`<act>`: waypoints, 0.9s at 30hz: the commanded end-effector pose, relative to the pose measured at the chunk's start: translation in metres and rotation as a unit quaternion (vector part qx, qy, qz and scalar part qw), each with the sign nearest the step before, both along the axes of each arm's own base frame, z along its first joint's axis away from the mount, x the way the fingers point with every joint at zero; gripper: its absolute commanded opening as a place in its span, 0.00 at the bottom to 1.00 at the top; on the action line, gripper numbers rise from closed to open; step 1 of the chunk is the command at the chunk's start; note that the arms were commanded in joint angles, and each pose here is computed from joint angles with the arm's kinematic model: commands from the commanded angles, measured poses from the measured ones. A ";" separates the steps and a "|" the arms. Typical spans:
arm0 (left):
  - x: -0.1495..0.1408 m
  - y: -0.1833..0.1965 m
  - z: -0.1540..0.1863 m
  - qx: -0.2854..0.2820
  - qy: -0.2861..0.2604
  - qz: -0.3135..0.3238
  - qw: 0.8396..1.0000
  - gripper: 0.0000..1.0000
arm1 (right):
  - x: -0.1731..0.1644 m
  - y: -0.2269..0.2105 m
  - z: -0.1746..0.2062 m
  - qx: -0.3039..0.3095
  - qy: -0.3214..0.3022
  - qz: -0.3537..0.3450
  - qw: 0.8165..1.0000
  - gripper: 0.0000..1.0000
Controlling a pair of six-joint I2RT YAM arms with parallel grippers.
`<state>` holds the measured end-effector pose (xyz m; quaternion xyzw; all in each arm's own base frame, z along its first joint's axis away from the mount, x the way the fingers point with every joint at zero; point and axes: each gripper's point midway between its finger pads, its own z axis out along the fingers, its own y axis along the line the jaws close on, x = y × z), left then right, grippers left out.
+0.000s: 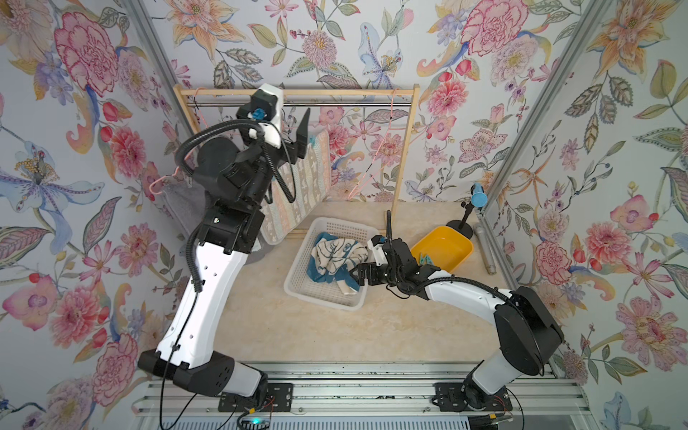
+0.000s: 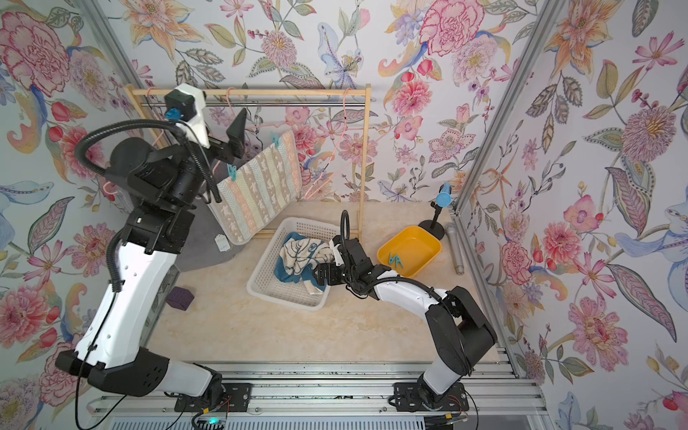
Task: Remove the clothespins securing towels to the hanger
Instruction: Adjust the basket at the center of the board.
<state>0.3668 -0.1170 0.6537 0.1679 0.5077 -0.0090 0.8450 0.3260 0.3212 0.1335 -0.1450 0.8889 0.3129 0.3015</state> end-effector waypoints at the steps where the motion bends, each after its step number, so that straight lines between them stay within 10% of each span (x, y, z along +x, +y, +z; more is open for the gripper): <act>1: 0.011 0.011 -0.034 0.024 0.051 -0.013 0.998 0.81 | -0.008 0.018 0.004 0.018 -0.007 0.031 0.999 1.00; 12: 0.061 0.050 -0.121 0.093 0.171 0.010 0.981 0.77 | -0.027 0.036 0.025 0.020 -0.043 0.079 0.996 1.00; 27: 0.094 0.063 -0.166 0.109 0.205 0.021 0.972 0.76 | -0.044 0.025 0.041 0.006 -0.090 0.097 0.991 1.00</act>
